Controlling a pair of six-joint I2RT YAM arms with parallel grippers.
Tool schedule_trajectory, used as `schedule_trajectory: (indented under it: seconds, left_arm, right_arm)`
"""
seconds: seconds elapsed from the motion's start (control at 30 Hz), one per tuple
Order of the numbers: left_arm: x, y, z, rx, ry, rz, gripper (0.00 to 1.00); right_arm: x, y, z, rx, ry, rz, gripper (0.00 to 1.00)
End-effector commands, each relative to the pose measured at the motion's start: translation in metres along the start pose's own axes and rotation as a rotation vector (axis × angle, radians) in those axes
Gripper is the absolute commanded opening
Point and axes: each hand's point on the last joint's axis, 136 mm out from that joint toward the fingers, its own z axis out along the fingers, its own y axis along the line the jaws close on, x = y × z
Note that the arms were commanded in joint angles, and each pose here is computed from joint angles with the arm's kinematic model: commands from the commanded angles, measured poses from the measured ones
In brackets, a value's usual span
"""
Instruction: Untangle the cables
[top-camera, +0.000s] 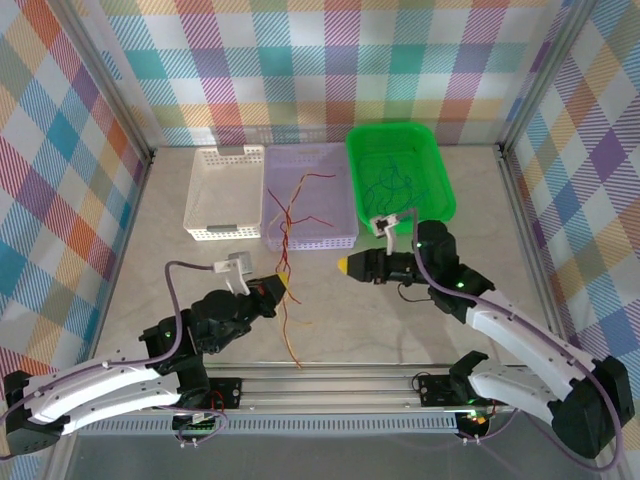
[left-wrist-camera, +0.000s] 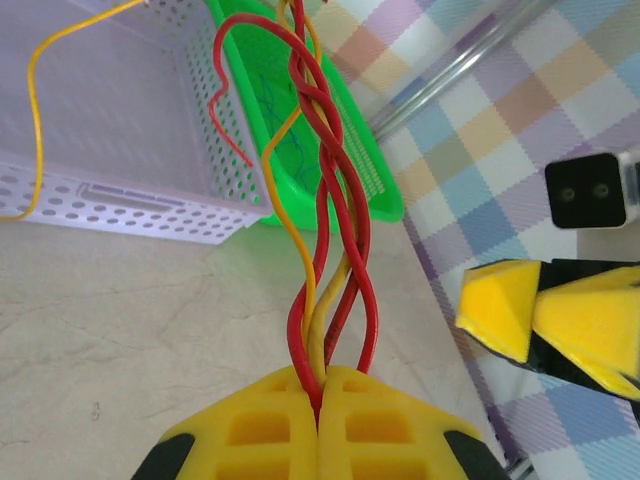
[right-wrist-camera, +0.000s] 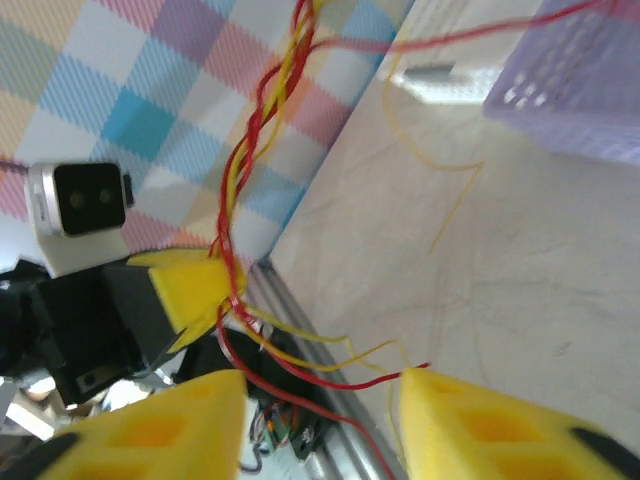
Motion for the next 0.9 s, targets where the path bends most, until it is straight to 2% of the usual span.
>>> schedule_trajectory:
  seconds: [0.0, 0.1, 0.33, 0.67, 0.87]
  left_arm:
    - [0.006, -0.007, 0.009, 0.019, 0.033, 0.019, 0.0]
    - [0.01, -0.013, 0.016, 0.028, 0.045, 0.017, 0.0]
    - [0.012, -0.02, 0.023, 0.048, 0.05, -0.005, 0.0]
    - [0.017, -0.021, 0.027, 0.058, 0.06, -0.029, 0.0]
    - [0.016, -0.023, 0.027, 0.068, 0.052, -0.043, 0.0]
  right_arm:
    - [0.002, 0.033, 0.012, -0.111, 0.013, -0.113, 0.55]
    - [0.009, 0.035, 0.026, -0.106, 0.045, -0.133, 0.59]
    - [0.023, 0.021, 0.051, -0.054, 0.076, -0.144, 0.59]
    - [0.019, 0.012, 0.065, -0.03, 0.03, -0.151, 0.52]
    - [0.021, 0.004, 0.073, -0.019, 0.034, -0.138, 0.42]
